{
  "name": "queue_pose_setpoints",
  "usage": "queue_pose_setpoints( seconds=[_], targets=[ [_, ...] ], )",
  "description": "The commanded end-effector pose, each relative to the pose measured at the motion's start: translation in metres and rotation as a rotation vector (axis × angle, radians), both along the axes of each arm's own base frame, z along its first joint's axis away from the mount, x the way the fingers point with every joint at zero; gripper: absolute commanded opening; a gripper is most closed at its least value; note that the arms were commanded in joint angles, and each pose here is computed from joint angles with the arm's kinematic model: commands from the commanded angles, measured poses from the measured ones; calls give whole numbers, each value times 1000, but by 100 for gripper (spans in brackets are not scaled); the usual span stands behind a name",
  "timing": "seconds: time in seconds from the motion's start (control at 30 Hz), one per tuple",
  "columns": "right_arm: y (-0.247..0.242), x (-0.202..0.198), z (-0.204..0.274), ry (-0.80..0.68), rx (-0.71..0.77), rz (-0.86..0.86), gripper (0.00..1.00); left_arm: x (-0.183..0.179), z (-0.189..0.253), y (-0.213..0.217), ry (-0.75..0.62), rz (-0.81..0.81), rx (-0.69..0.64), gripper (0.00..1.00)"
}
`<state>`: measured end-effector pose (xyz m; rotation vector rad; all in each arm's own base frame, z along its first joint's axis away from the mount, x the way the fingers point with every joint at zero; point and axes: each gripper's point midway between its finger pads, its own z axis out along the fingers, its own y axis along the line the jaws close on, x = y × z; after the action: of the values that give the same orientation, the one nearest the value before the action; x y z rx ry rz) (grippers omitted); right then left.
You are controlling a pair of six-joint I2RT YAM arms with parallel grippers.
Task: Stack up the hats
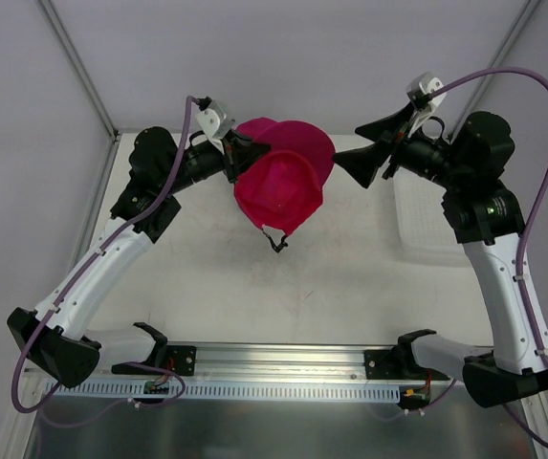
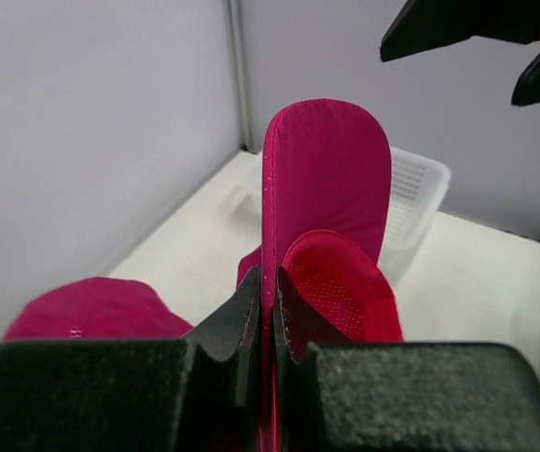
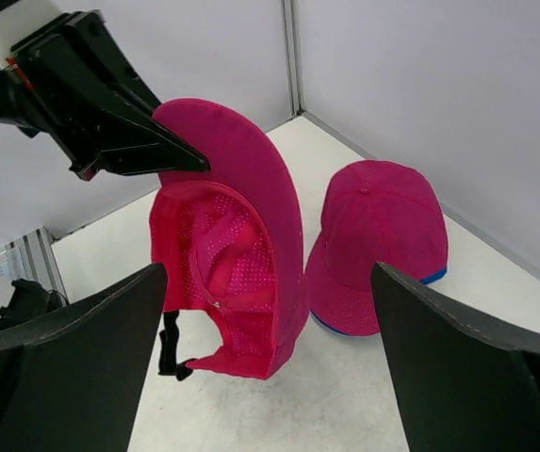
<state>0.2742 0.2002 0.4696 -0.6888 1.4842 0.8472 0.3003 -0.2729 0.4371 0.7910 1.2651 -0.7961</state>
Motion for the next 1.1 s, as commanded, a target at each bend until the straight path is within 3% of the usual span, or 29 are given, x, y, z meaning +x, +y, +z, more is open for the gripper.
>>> queue_pose_setpoints(
  seconds=[0.0, 0.17, 0.23, 0.3, 0.33, 0.4, 0.43, 0.47, 0.57, 0.6, 0.67, 0.7, 0.8, 0.93, 1.07],
  targets=[
    [12, -1, 1, -61, -18, 29, 95, -27, 11, -3, 99, -119, -74, 0],
    [25, 7, -18, -22, -50, 11, 94, -50, 25, -8, 70, -242, -116, 0],
    [31, 11, -23, 10, -46, 12, 88, -53, 29, -10, 89, -266, -127, 0],
    [39, 9, -22, 12, -46, 31, 71, -55, 31, -10, 92, -273, -129, 0],
    [42, 10, -22, 16, -45, 36, 50, -55, 32, -10, 89, -276, -128, 0],
    [46, 7, -20, 13, -48, 44, 29, -53, 33, -9, 87, -263, -129, 0],
    [47, 7, -20, 14, -52, 41, 11, -51, 31, -8, 98, -249, -122, 0],
    [50, 7, -21, 17, -55, 38, 2, -49, 32, -7, 98, -233, -120, 20],
    [33, 29, -22, 64, -44, -144, 0, -27, 21, 5, 49, -75, -82, 59],
    [21, 41, -26, 110, -29, -257, 0, -24, 25, 16, -53, -6, -47, 59],
    [12, 50, -26, 145, -9, -343, 0, -13, 8, 28, -149, 121, 33, 56],
    [7, 58, -33, 187, -4, -405, 0, -17, 12, 36, -269, 155, 90, 48],
    [9, 64, -37, 232, 22, -428, 0, -30, -8, 38, -373, 133, 176, 19],
    [19, 70, -43, 290, 40, -425, 0, -48, -33, 20, -494, 52, 284, 0],
    [30, 68, -38, 311, 67, -384, 0, -44, -45, 2, -502, 25, 341, 0]
  ],
)
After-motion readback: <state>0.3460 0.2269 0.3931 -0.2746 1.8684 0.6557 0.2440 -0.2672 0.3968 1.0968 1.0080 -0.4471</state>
